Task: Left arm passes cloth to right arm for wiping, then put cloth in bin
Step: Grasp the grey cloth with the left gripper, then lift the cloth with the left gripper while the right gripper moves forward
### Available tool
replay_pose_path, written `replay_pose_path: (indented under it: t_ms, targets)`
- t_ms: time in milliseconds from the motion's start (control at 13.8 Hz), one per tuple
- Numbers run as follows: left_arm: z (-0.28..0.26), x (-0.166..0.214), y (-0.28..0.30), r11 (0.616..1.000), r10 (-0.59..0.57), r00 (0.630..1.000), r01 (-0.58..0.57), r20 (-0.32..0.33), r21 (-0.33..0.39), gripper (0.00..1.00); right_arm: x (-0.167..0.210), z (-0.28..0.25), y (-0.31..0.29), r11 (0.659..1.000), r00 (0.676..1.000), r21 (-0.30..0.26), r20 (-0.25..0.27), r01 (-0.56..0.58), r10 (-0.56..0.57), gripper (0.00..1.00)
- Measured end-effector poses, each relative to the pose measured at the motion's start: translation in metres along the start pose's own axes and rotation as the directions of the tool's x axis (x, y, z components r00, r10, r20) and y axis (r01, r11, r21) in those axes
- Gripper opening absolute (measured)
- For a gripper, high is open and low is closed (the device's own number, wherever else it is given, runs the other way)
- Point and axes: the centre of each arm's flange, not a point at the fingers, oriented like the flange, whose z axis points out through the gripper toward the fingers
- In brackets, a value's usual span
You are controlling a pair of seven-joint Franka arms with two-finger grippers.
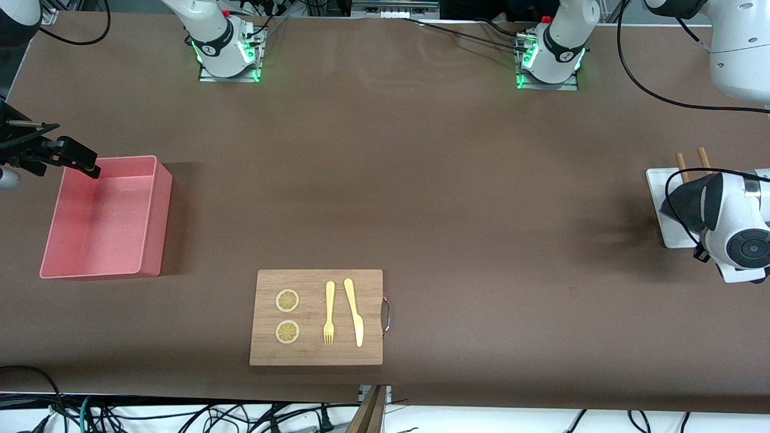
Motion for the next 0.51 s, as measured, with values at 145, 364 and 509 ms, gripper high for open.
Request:
replay_pose_path:
  t_ms: [145, 364, 509]
  targets:
    - [0.0006, -0.0001, 0.0002, 1.000, -0.002, 1.000, 0.002, 0.001, 0.001, 0.38, 0.0001, 0.0003, 0.0000, 1.000, 1.000, 0.000, 0.001, 0.000, 0.000, 1.00]
    - [0.0007, 0.0000, 0.0001, 1.000, -0.004, 1.000, 0.004, 0.001, 0.001, 0.16, 0.0007, 0.0018, -0.0019, 1.000, 1.000, 0.000, 0.003, 0.003, -0.003, 1.00]
    - [0.0004, 0.0002, 0.0000, 1.000, -0.007, 1.000, 0.007, 0.000, 0.000, 0.02, 0.0013, 0.0033, -0.0035, 1.000, 1.000, 0.001, 0.005, 0.006, -0.006, 1.00]
